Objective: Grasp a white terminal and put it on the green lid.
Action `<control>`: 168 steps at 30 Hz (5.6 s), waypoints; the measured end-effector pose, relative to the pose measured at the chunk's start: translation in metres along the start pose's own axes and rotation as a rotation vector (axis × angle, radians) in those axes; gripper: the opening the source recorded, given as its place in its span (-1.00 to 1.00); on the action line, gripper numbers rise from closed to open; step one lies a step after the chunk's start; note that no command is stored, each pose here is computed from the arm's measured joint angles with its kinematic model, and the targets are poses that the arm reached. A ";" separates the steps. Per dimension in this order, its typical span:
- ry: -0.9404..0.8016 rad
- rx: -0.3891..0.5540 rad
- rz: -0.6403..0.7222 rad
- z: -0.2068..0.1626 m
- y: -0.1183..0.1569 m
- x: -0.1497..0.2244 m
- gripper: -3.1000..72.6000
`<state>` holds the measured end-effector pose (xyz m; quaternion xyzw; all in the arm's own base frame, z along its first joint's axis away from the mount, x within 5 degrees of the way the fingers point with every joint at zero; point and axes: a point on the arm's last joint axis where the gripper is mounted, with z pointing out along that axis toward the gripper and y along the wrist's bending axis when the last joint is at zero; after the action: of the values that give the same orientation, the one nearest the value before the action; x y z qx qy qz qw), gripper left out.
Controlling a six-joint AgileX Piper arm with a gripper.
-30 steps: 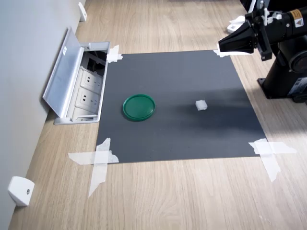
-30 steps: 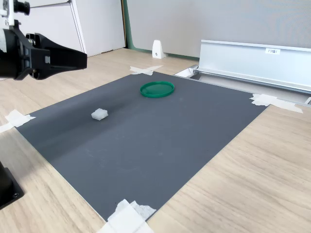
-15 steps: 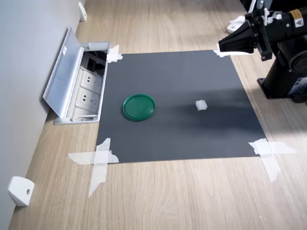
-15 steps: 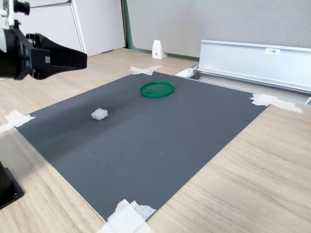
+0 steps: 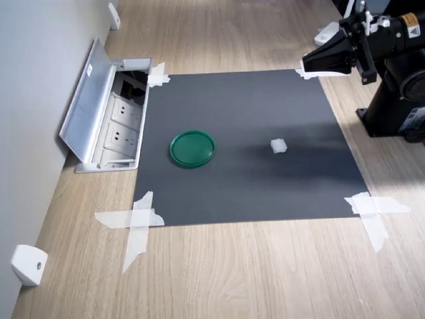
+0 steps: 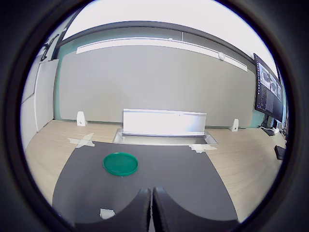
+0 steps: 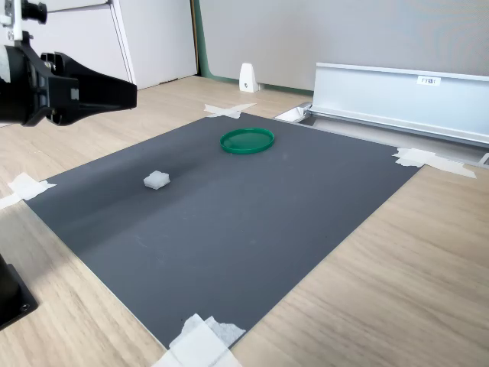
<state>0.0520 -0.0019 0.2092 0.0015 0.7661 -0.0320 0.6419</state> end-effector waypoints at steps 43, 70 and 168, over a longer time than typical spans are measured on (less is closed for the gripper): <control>0.546 -0.040 -0.020 0.063 -0.005 -0.084 -0.94; 1.106 -0.285 -0.226 0.138 0.003 -0.050 0.85; 1.206 -0.295 -0.192 0.195 0.058 0.007 -0.09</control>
<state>0.2450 0.0453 0.1658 -0.1380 0.9866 0.0230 0.0843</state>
